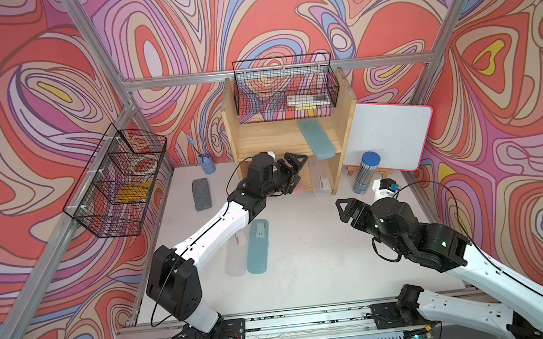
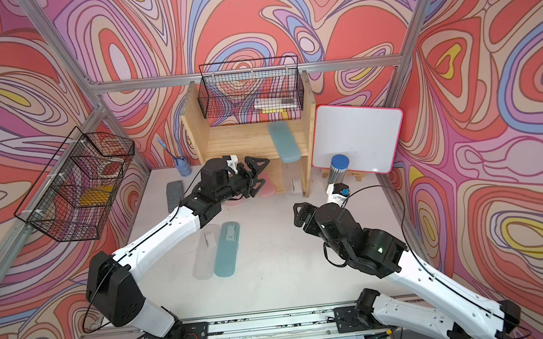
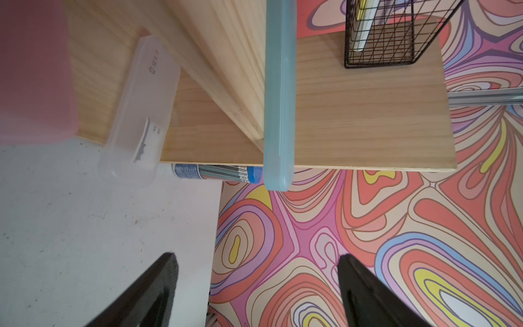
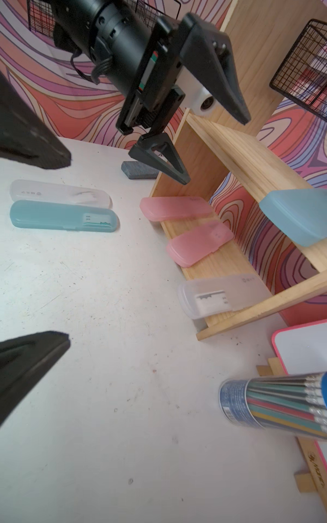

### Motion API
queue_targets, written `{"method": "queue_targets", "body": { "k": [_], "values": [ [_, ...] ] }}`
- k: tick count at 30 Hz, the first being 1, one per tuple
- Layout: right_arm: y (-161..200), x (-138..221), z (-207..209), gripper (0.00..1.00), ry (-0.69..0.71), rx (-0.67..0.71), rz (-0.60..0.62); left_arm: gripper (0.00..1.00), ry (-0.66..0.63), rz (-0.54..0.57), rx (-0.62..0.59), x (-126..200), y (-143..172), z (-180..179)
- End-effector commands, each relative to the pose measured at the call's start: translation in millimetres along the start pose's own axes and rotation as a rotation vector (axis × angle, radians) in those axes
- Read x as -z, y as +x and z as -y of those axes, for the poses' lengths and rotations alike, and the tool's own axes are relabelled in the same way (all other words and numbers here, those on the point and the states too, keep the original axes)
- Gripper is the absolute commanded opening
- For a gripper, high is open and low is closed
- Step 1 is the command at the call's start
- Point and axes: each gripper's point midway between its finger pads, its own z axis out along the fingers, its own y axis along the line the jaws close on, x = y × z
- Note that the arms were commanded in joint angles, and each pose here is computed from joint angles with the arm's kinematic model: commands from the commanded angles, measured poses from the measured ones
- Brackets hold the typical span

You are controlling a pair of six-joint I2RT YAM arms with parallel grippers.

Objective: Remove the pencil cases from the shelf
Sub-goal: Place the pencil case at the center of the board, then pick up the pencil case from the shelf.

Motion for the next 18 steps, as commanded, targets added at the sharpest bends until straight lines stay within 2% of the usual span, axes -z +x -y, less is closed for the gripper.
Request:
{"method": "queue_targets", "body": {
  "k": [1,5,12,18],
  "values": [
    [-9.8,10.3,16.7,0.92,0.058,0.029,0.045,0.83,0.068,0.020,0.001,-16.5,-0.7,22.7],
    [-16.4,19.6,21.5,0.92,0.061,0.024,0.068,0.79,0.065,0.037,0.000,-34.3,-3.7,22.3],
    [-22.7,28.1,25.9,0.91,0.066,0.038,0.090,0.71,0.049,0.085,-0.014,-48.6,-13.3,17.2],
    [-23.3,32.0,29.3,0.91,0.067,0.035,0.092,0.66,0.056,0.084,-0.024,-60.5,-15.3,19.5]
  ]
}}
